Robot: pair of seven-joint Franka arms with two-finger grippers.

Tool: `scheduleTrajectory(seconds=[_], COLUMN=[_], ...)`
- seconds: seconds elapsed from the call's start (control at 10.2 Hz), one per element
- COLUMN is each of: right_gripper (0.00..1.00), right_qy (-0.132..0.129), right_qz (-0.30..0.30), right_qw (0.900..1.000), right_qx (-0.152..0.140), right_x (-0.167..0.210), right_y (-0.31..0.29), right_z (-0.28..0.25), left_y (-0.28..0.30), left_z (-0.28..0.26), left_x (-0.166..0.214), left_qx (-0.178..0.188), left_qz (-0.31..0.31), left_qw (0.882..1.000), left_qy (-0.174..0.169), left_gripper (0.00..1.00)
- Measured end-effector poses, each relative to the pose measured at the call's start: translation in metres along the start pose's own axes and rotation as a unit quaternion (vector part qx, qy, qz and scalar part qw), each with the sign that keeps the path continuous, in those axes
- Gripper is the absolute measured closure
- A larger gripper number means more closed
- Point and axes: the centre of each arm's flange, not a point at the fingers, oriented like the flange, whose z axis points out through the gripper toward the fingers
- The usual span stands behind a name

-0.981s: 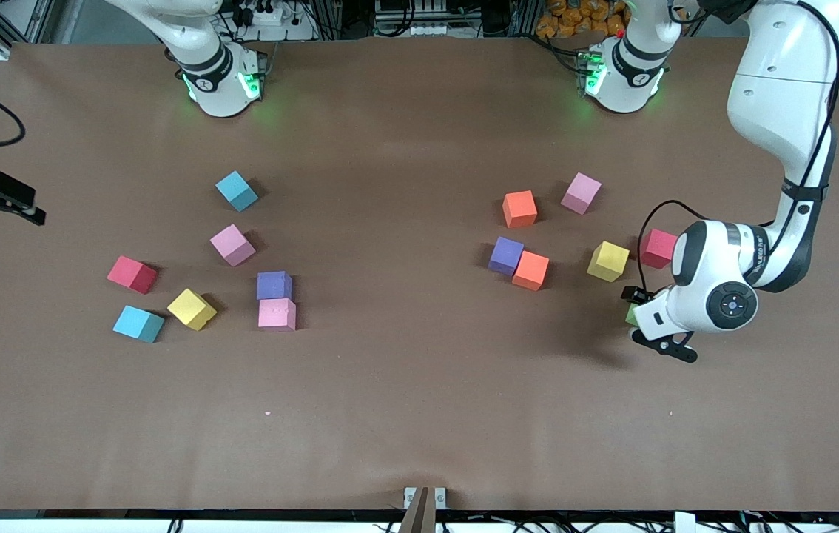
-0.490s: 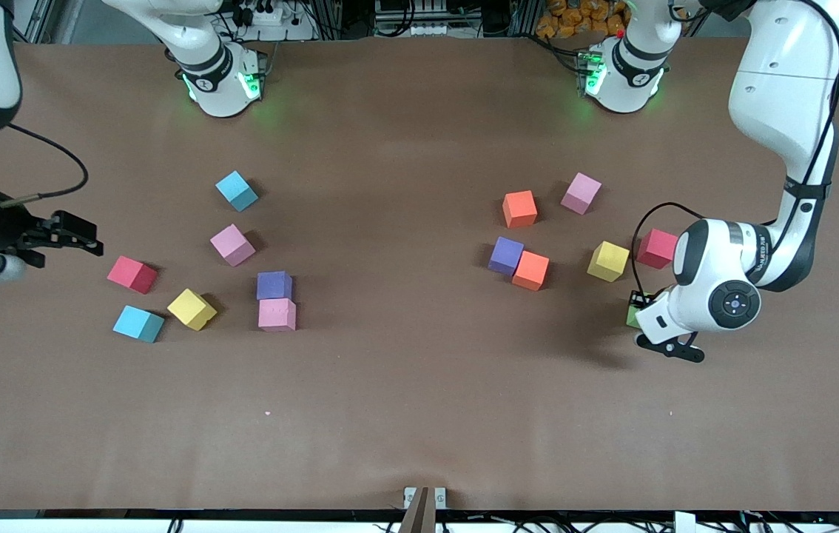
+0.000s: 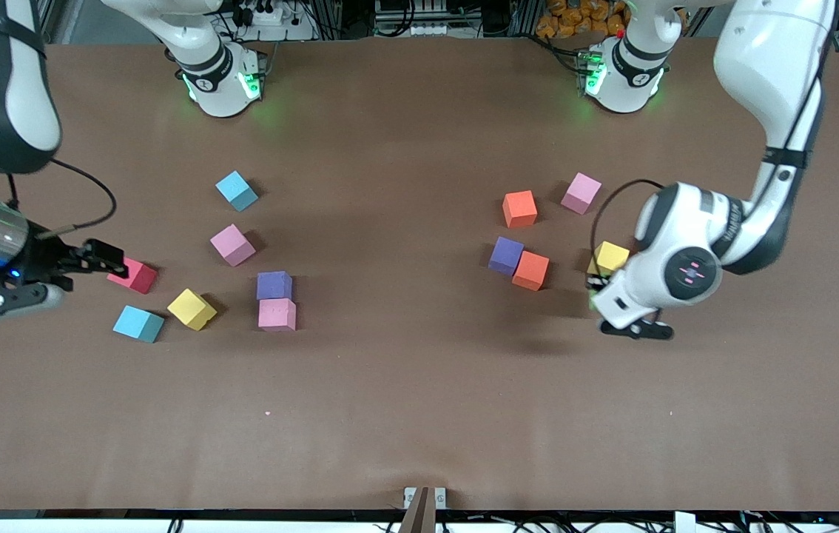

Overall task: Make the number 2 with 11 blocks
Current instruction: 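Grasp the green block with the left gripper while the right gripper reaches yellow, then place the green block mid-table with the left gripper while the right lifts yellow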

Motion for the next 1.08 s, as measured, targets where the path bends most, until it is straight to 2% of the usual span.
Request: scheduleTrajectory(seconds=[0.29, 0.49, 0.69, 0.88, 1.08], right_gripper=[0.0, 0.0, 0.0, 0.0, 0.0], right_qy=[0.009, 0.016, 0.001, -0.007, -0.005], right_qz=[-0.014, -0.019, -0.046, -0.103, -0.17], right_qw=[1.0, 1.0, 0.999, 0.995, 0.985], right_qx=[0.001, 0.0, 0.001, 0.002, 0.001], right_x=[0.027, 0.04, 0.04, 0.036, 0.034], right_y=[-0.013, -0.014, 0.001, 0.018, 0.019], right_z=[0.054, 0.099, 0.133, 0.148, 0.17], left_y=[0.106, 0.194, 0.281, 0.349, 0.398], left_z=[-0.004, 0.014, 0.032, 0.055, 0.085], left_x=[-0.049, -0.1, -0.165, -0.222, -0.265], left_qx=[-0.012, 0.004, 0.008, -0.004, -0.023], left_qz=[-0.061, -0.093, -0.118, -0.13, -0.102], left_qw=[0.998, 0.995, 0.992, 0.991, 0.994], left_qy=[-0.024, -0.038, -0.05, -0.034, -0.018], left_gripper=[0.47, 0.47, 0.47, 0.47, 0.47])
